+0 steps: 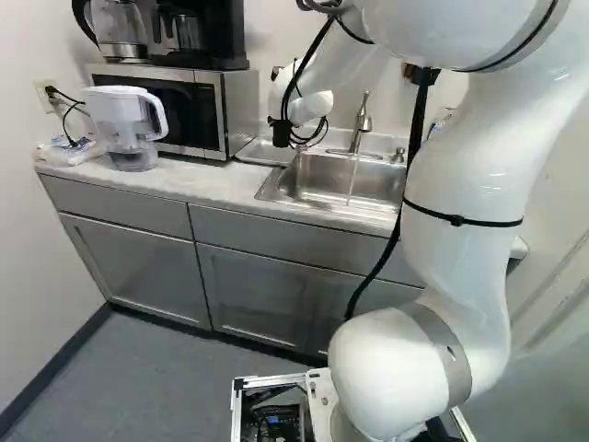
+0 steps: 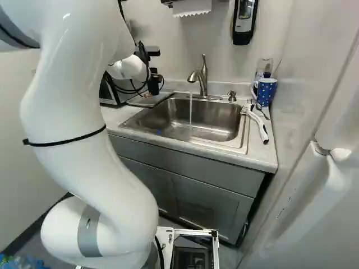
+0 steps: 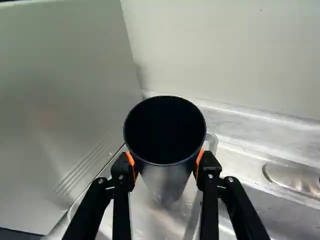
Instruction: Rinse the cup and place it in the tray
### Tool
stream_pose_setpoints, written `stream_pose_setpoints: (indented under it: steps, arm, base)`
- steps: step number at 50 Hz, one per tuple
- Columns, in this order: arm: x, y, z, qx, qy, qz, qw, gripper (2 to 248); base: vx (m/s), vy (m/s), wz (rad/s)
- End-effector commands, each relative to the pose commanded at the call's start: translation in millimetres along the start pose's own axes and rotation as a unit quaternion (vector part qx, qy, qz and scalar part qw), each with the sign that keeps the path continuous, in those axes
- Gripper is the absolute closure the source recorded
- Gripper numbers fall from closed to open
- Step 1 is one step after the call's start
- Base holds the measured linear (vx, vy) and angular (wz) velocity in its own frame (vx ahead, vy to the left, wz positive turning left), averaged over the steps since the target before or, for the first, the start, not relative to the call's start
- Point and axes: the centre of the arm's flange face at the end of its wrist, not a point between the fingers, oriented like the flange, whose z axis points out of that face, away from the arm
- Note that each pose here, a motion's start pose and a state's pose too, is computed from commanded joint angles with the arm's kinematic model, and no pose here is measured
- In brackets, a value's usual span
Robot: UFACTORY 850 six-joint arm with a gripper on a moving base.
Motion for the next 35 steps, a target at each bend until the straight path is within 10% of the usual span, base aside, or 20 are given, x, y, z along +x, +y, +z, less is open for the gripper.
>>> stream_pose_setpoints:
  steps: [35]
  arm:
    - [-26.6,2.9,17.5,-0.005,-0.005,0.011,0.9999,126]
  base:
    - [0.0,0.0,0.0]
